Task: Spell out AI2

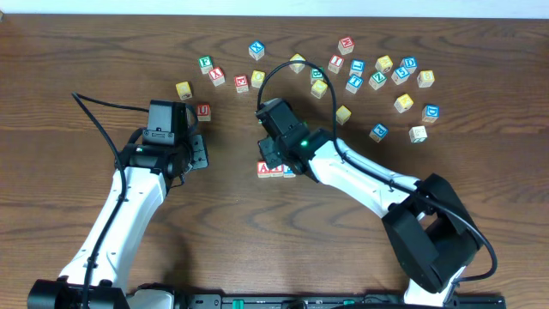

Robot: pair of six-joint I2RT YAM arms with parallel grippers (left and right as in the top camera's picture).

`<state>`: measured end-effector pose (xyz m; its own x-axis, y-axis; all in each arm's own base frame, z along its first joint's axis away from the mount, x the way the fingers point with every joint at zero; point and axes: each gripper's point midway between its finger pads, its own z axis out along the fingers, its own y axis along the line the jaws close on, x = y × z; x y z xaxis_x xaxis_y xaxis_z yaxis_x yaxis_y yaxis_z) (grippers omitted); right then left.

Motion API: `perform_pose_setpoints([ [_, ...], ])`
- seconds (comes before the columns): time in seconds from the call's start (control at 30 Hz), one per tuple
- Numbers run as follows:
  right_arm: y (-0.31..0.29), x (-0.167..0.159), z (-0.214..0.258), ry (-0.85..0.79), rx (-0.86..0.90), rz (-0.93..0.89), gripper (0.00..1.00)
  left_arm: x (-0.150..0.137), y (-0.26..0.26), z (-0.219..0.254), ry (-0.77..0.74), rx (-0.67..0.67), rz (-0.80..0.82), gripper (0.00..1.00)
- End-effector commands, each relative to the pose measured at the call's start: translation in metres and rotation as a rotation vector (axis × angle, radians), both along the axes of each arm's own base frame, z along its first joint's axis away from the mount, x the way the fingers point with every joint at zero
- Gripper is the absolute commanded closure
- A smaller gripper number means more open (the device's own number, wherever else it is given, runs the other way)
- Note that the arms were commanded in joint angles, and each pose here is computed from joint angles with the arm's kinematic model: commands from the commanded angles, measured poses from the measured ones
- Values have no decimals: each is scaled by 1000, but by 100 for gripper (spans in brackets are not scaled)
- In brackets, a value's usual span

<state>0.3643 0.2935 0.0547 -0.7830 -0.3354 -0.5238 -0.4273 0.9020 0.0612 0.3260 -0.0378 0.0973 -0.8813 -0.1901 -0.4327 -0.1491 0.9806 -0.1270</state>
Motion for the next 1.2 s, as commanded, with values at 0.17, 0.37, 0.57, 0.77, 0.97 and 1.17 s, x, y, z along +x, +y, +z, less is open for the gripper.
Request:
perform_pose_setpoints([
  [0.17,-12,1,-6,24,-20,-44,99,1,3,5,-16,16,-5,53],
  [0.37,-13,2,-6,23,-19,-48,99,1,3,5,-14,17,-5,53],
  [0.57,-9,4,-14,23,-14,-49,99,0,3,4,-10,17,-5,53],
  [0.77,-12,5,-27,43,-29,-59,99,0,3,4,-8,17,-5,53],
  [0.97,-12,4,-28,51,-25,-60,99,0,3,4,-8,17,-5,53],
  [1.17,-3,-5,-29,76,-2,-27,99,0,3,4,-7,17,-5,53],
])
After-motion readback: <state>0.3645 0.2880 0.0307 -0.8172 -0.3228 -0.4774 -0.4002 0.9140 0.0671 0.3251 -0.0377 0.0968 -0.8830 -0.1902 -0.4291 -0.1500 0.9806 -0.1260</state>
